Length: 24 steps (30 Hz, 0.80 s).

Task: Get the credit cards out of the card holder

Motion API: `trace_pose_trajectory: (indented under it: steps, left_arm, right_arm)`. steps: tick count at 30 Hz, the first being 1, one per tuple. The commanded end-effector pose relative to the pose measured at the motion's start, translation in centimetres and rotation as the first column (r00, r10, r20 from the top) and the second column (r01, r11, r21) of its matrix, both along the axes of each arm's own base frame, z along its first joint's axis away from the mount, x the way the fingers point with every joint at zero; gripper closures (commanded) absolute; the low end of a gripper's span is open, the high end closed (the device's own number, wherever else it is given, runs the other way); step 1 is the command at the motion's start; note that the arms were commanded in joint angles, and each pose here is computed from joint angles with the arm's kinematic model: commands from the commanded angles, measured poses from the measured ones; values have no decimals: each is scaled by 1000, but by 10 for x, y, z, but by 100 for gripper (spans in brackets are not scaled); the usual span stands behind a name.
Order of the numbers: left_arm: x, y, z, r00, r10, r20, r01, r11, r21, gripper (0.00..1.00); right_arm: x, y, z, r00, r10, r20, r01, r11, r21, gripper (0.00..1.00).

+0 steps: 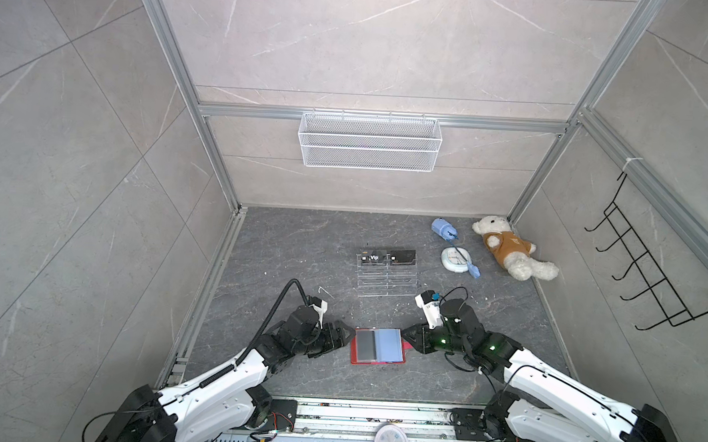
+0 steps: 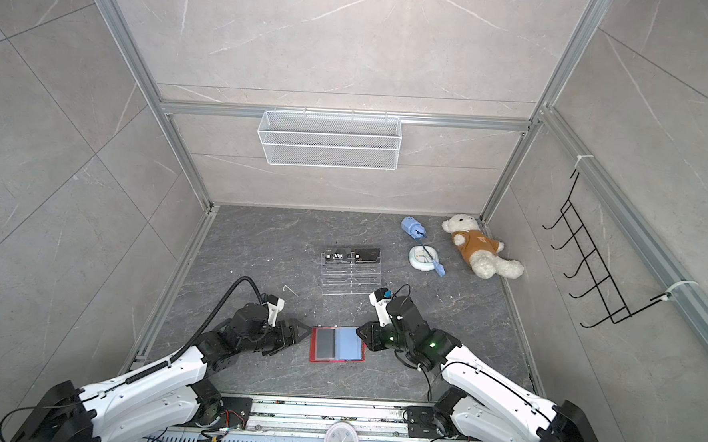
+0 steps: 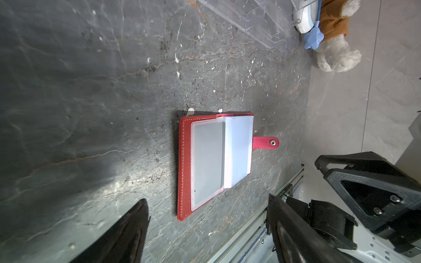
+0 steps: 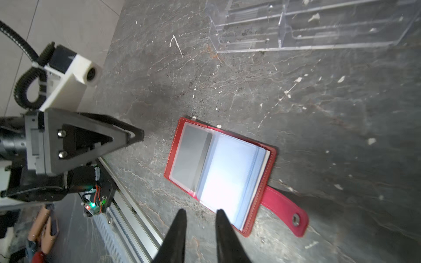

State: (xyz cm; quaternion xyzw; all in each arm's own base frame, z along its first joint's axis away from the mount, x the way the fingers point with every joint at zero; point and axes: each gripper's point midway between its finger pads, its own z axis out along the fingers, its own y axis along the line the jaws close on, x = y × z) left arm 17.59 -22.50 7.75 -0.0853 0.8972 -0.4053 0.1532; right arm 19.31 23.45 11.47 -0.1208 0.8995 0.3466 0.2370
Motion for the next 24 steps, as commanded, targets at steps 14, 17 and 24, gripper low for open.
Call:
trace_pose_trajectory:
  steps: [14,17,24]
  left_arm:
    - [1,-21,-20,987,91,-134,-110,984,-140,30]
    - [0,-22,-22,986,85,-146,-106,984,-141,30]
    - [-1,-27,-33,983,67,-170,-92,985,-143,36]
  right_arm:
    - [0,10,-54,994,-7,-110,7,1000,-4,90]
    - [-1,8,-62,992,-18,-125,16,1000,-17,90]
    - [-2,-1,-83,988,-55,-147,46,997,-62,92]
